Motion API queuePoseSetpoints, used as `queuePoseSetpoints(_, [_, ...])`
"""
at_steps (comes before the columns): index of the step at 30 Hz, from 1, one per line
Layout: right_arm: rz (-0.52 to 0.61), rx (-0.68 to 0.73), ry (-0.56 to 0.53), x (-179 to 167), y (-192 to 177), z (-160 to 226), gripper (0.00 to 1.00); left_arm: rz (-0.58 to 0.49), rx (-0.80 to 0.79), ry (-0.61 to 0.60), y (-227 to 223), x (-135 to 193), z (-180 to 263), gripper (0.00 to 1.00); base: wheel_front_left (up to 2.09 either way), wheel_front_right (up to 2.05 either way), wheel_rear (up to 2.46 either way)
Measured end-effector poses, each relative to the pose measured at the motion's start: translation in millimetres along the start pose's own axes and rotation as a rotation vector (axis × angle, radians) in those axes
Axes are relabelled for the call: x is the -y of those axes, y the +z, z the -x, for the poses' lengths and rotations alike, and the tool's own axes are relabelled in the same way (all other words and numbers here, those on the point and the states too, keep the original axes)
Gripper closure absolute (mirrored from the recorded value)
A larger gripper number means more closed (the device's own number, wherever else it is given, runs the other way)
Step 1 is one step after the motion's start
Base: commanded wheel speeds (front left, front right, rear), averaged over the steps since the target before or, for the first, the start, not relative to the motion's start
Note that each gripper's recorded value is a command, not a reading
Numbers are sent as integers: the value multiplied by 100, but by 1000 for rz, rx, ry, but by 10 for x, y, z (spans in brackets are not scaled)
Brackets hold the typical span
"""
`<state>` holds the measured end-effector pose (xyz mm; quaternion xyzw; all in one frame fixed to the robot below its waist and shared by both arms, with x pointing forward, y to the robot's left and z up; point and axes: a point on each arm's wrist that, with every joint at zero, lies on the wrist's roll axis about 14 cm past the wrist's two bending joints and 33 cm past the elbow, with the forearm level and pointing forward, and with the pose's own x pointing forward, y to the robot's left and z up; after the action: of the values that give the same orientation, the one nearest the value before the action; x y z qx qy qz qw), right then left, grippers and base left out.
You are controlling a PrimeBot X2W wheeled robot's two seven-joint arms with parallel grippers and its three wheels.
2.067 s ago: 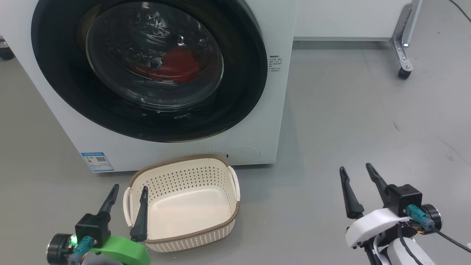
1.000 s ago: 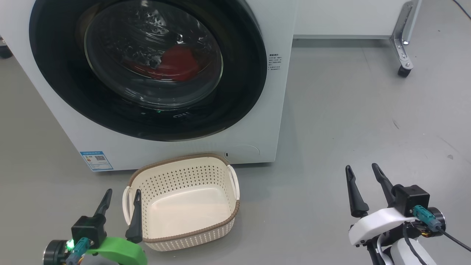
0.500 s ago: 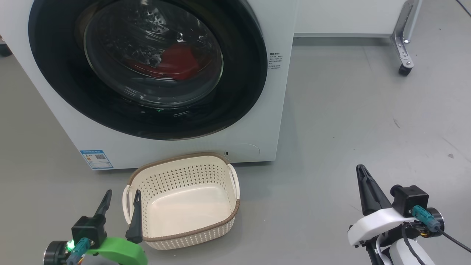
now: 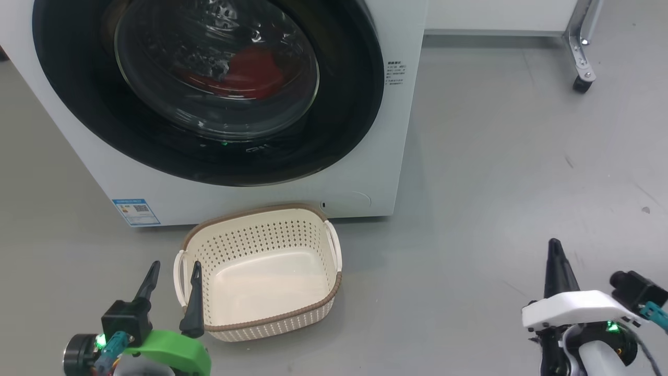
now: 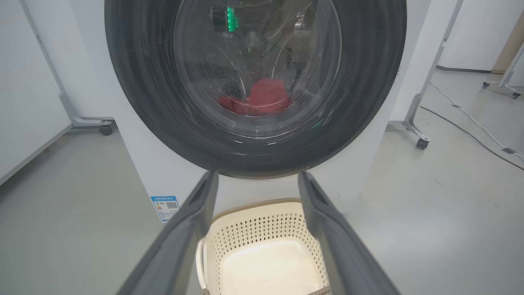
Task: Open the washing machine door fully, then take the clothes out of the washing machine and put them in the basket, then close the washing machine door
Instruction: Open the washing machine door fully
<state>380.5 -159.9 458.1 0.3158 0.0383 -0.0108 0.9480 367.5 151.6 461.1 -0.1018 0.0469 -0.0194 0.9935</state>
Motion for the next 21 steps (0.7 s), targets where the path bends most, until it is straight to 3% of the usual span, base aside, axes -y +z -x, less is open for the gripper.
queuePoseSetpoints(4, [-184, 11, -57, 119, 20, -87, 100, 3, 6, 0, 22, 3, -72, 0, 0, 0, 0])
queuePoseSetpoints(7, [-394, 12, -70, 92, 40, -222, 100, 3, 6, 0, 25, -1, -116, 0, 0, 0, 0])
queuePoseSetpoints(15, [-789, -20, -37, -110, 102, -643, 100, 6, 15, -10, 47, 27, -264, 0, 0, 0, 0])
queuePoseSetpoints(21, [-918, -61, 70, -434, 219, -1028, 100, -1, 25, -23, 71, 33, -409, 0, 0, 0, 0])
